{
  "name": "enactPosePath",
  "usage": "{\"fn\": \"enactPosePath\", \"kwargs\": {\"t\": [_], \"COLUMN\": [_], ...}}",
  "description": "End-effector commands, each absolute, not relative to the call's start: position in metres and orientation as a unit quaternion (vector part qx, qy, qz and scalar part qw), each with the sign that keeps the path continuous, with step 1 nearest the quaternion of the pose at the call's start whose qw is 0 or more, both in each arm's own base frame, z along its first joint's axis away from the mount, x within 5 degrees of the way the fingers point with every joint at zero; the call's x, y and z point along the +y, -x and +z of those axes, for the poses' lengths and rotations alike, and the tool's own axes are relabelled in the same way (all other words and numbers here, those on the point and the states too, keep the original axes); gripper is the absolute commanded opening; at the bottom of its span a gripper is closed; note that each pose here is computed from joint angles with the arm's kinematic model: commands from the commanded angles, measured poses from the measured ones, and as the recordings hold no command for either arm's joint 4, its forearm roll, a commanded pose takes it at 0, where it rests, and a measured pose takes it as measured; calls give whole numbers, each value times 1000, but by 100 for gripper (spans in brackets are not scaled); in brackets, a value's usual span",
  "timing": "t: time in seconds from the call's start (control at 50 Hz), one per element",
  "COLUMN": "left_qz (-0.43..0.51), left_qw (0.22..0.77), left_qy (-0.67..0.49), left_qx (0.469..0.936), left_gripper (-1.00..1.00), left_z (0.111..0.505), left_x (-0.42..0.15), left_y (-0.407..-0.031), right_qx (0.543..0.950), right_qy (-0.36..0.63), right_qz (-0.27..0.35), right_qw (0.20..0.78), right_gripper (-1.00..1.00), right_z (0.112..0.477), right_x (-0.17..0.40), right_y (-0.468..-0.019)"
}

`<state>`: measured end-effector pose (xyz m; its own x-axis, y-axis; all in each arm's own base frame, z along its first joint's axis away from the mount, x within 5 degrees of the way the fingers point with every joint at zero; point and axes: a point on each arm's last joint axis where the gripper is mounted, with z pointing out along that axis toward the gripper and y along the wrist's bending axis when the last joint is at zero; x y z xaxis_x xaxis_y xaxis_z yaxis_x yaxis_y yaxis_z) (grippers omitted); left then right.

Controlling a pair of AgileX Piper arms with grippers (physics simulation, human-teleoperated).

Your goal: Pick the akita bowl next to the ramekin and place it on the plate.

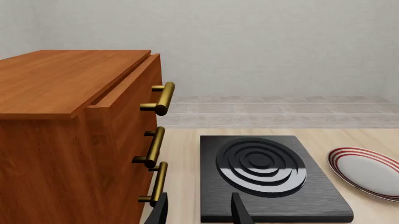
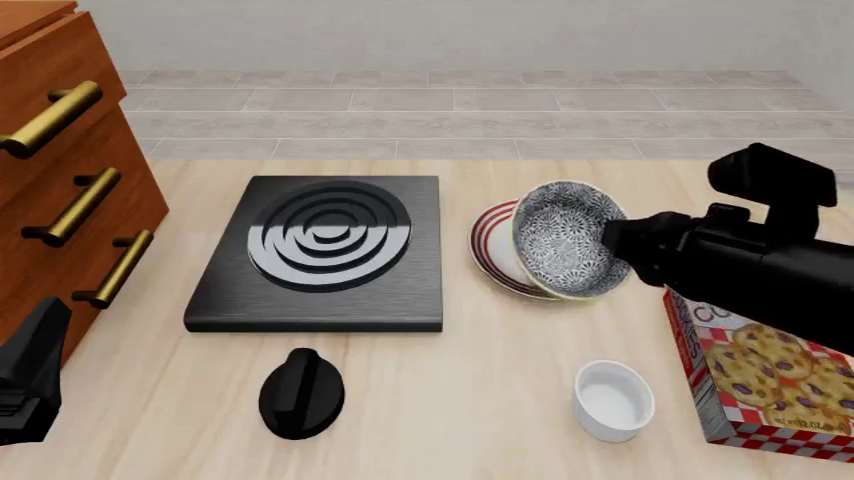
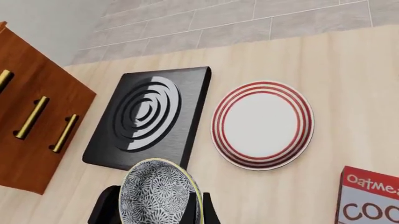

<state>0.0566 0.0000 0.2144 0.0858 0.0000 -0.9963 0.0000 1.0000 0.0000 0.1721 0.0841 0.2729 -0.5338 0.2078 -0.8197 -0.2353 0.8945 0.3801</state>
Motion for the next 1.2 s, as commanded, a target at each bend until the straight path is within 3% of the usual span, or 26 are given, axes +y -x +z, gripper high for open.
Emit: {"fn": "enactPosePath", "kwargs": {"t": [0.02,1.2], "left_qz": [0,0], "left_qw": [737,737], "left_qy": [0,0], "left_qx": [676,676], "left_gripper": [100,100], "left_z": [214,214], "left_x": [0,0], "left_y": [-57,-57], "right_qx": [842,847], "right_qy": [-2,-31], "right_qz": [230,199], "right_qw": [488,491], "right_gripper": [-100,-100], "right_z": [271,246], "right_x": [84,82], "right_y": [-180,-226]}}
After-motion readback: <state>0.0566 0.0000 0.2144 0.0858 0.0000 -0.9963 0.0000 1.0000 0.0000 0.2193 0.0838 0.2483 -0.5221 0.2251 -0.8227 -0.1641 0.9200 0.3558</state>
